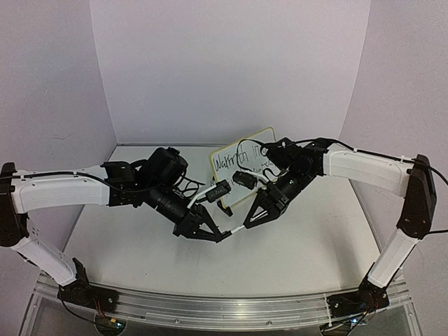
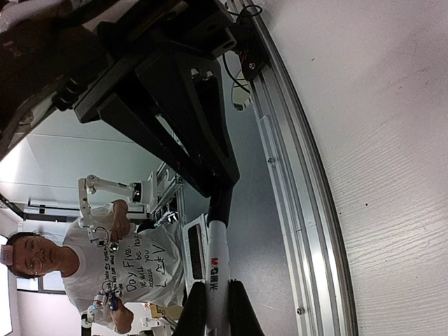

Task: Write a sentence on the whiteboard
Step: Insert the pen cap into the whiteboard marker, then put down the whiteboard marker at the center of the board.

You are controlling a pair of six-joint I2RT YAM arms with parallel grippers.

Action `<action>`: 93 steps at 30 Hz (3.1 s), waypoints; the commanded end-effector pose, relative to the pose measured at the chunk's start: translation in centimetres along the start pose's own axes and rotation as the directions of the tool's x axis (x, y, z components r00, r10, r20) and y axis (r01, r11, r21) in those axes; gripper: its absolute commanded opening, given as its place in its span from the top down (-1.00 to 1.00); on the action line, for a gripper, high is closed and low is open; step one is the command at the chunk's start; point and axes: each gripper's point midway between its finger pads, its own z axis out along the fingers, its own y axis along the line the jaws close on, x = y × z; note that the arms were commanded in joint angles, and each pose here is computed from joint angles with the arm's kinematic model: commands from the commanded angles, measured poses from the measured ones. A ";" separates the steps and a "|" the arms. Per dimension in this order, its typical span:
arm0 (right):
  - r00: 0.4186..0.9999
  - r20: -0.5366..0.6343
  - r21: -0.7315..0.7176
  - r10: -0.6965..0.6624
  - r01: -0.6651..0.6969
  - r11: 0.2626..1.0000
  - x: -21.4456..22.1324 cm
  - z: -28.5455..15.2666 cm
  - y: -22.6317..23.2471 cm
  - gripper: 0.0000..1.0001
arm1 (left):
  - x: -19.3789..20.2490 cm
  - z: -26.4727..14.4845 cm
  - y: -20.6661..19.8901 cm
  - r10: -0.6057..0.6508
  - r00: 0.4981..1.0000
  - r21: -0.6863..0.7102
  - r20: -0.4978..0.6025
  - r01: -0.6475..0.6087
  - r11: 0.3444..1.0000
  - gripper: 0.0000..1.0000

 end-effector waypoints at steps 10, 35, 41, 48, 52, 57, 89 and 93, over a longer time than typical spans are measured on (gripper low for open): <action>0.997 -0.024 0.013 -0.072 0.073 0.997 -0.9 1.3 0.2 1.00 | -6.2 0.1 -0.9 0.149 0.977 0.014 0.152 -0.153 0.988 1.00; 0.995 -0.065 -0.025 -0.076 0.074 0.997 -0.3 2.9 0.4 1.00 | -10.2 -0.2 -1.5 0.239 0.934 0.003 0.264 -0.249 0.968 1.00; 0.994 -0.073 -0.032 -0.078 0.076 0.997 -0.3 3.3 0.4 1.00 | -11.3 -0.4 -1.6 0.268 0.919 -0.008 0.290 -0.278 0.960 1.00; 0.994 -0.078 -0.038 -0.080 0.077 0.996 -0.2 3.5 0.4 1.00 | -12.5 -0.7 -1.9 0.292 0.900 -0.013 0.322 -0.304 0.952 1.00; 0.993 -0.080 -0.012 -0.083 0.082 0.997 -0.2 3.6 0.0 1.00 | -12.6 -0.6 -1.8 0.294 0.900 -0.012 0.322 -0.306 0.952 1.00; 0.989 -0.006 0.310 -0.145 0.140 0.940 -2.3 1.5 -2.9 1.00 | -11.7 -1.0 0.2 0.256 0.922 -0.066 0.290 -0.248 0.967 0.92; 0.990 0.028 0.595 -0.141 0.097 0.798 -1.3 10.4 -13.6 0.95 | 1.3 -21.1 24.1 -0.143 0.764 -0.626 0.629 0.607 0.489 -0.41; 0.996 0.024 0.645 -0.091 0.055 0.762 -0.5 10.5 -16.1 0.79 | 2.4 -21.0 24.8 -0.159 0.777 -0.651 0.609 0.604 0.460 -0.42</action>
